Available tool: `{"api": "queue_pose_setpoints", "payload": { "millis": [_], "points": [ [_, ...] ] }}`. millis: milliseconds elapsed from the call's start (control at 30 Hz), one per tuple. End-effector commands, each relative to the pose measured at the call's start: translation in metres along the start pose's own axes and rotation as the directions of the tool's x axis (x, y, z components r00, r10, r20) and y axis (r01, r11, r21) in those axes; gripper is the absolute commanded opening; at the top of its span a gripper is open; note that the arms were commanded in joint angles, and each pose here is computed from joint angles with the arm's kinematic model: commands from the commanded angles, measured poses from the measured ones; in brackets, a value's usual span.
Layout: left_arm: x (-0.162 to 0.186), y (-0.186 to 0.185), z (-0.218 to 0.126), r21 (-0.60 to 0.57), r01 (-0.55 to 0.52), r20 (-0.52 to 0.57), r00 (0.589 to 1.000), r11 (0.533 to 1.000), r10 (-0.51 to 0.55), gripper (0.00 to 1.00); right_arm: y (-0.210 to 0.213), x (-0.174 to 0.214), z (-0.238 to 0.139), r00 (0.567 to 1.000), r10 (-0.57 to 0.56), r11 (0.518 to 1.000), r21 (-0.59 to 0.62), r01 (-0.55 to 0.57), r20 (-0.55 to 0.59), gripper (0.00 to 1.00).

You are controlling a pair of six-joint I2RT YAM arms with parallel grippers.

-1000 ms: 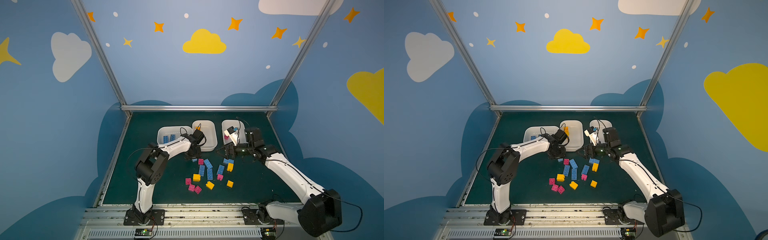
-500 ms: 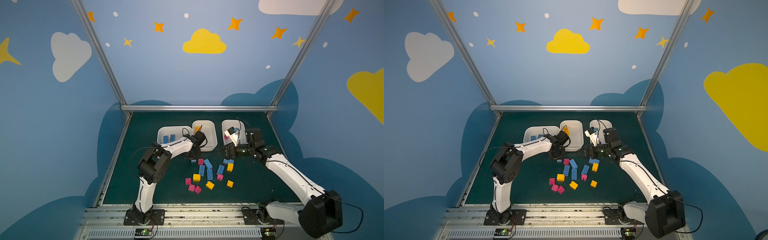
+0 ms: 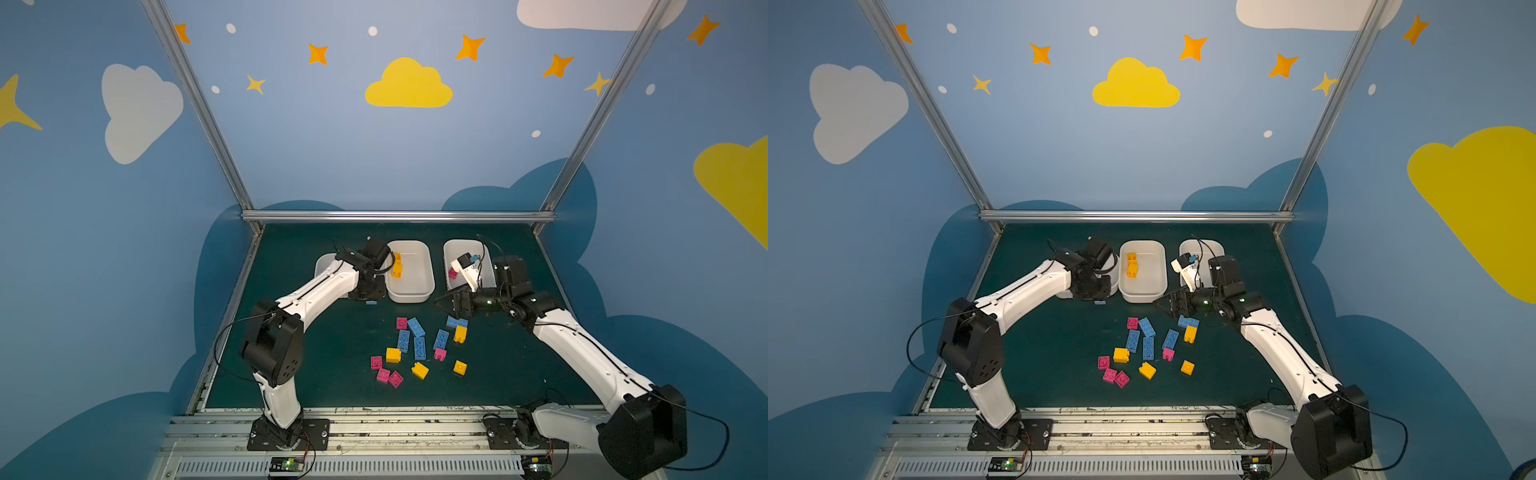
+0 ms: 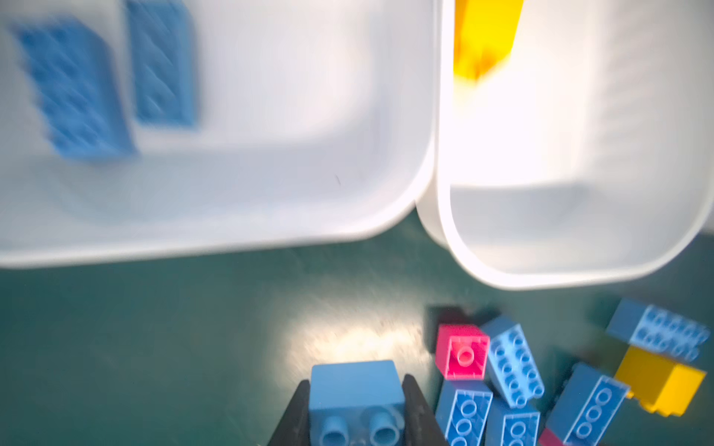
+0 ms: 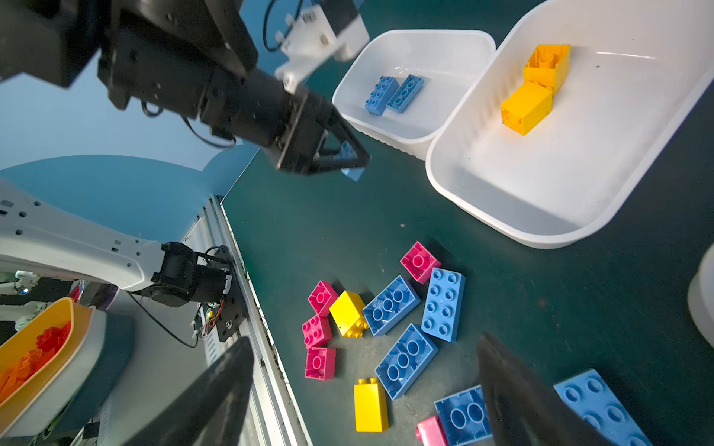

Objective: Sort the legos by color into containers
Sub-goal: 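Carry the blue 2x2 brick into the nearest bin and open the left gripper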

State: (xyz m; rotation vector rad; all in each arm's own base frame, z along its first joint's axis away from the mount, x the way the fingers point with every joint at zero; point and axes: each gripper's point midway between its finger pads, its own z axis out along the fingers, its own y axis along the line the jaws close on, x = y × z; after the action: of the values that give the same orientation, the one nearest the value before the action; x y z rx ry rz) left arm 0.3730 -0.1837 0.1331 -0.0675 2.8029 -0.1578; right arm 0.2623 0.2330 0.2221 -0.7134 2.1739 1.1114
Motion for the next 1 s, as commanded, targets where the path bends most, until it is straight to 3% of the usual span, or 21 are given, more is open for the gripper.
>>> {"api": "queue_pose_setpoints", "payload": {
  "millis": [0,200,333,767,967],
  "points": [
    [-0.026,0.023,-0.001,-0.022,-0.066,0.029,0.997,0.998,0.066,0.25,0.005,-0.004,-0.003,1.0,-0.01,1.0,-0.016,0.01,0.022,0.89],
    [-0.078,0.034,0.025,0.015,-0.069,0.064,0.996,0.998,0.068,0.25,0.004,-0.008,-0.003,1.0,-0.013,1.0,-0.013,0.014,0.023,0.89],
    [-0.093,0.03,0.052,0.031,-0.076,0.045,0.996,0.997,0.074,0.26,0.004,-0.008,-0.003,1.0,-0.017,1.0,-0.004,0.017,0.017,0.89],
    [-0.112,0.061,0.12,-0.098,-0.051,0.011,0.999,0.994,0.052,0.3,-0.002,-0.006,0.001,1.0,-0.003,1.0,0.003,0.003,-0.002,0.89],
    [-0.117,0.069,0.119,-0.119,-0.053,0.013,0.998,0.991,0.055,0.36,-0.002,-0.006,0.002,1.0,-0.001,1.0,0.001,0.001,-0.006,0.89]
  ]
}}
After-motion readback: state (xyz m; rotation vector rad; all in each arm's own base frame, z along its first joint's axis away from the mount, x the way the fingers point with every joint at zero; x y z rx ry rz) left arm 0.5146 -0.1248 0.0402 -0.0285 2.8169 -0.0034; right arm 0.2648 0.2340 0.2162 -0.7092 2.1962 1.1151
